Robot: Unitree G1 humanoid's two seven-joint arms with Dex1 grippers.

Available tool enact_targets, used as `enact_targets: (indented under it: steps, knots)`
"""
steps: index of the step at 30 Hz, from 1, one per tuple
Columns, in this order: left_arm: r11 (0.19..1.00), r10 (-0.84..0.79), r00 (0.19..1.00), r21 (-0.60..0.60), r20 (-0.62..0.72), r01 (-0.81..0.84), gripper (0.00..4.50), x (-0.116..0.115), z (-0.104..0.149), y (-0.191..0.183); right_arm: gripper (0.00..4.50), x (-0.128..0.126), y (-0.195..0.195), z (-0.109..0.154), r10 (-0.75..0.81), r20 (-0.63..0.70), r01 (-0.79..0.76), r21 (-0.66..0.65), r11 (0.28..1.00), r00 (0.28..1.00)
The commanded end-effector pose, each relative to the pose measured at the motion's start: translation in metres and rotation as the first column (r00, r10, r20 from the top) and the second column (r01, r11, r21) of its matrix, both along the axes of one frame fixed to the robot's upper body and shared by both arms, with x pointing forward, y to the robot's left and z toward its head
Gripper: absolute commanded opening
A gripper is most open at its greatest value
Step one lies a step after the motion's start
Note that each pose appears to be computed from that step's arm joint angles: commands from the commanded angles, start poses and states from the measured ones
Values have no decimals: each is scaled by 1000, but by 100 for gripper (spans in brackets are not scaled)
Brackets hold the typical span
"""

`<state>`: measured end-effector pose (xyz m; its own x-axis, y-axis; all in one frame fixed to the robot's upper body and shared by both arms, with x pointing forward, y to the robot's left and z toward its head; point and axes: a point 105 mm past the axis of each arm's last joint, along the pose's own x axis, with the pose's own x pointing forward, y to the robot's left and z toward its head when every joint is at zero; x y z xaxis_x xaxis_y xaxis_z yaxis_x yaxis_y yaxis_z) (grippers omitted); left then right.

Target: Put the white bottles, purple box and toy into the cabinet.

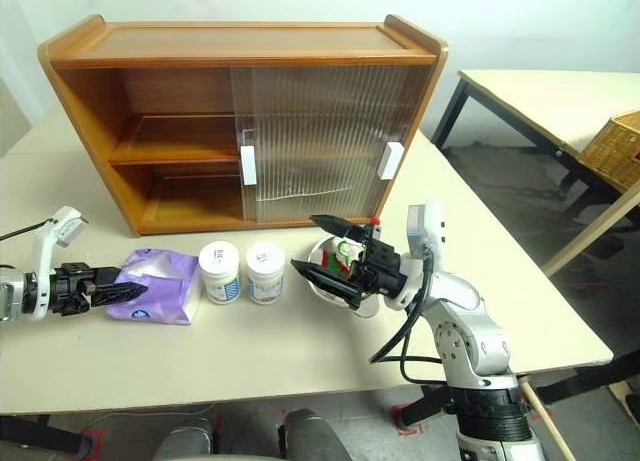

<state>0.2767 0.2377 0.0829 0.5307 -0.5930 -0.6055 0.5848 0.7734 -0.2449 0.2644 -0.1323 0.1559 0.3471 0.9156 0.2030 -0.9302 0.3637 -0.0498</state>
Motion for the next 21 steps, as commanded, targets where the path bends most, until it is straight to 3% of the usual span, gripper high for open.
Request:
enact_targets:
  steps: [1, 8, 16, 21]
  knots:
    - [1000, 11, 1000, -3, -11, -12, 222, 1, -4, 0, 450, -2, 4, 1, 11, -5, -11, 5, 1000, 1000]
    - [999, 37, 999, -28, 13, -37, 3, 1, 5, 6, 450, 1, 6, 3, 17, 6, -17, 9, 1000, 1000]
    - [988, 88, 995, -128, 51, -80, 3, -2, 21, 10, 450, 7, 1, 11, -40, -2, 40, 142, 989, 999]
    - [984, 99, 994, -155, 56, -89, 3, -4, 28, 12, 450, 6, -1, 7, -34, -11, 35, 131, 991, 999]
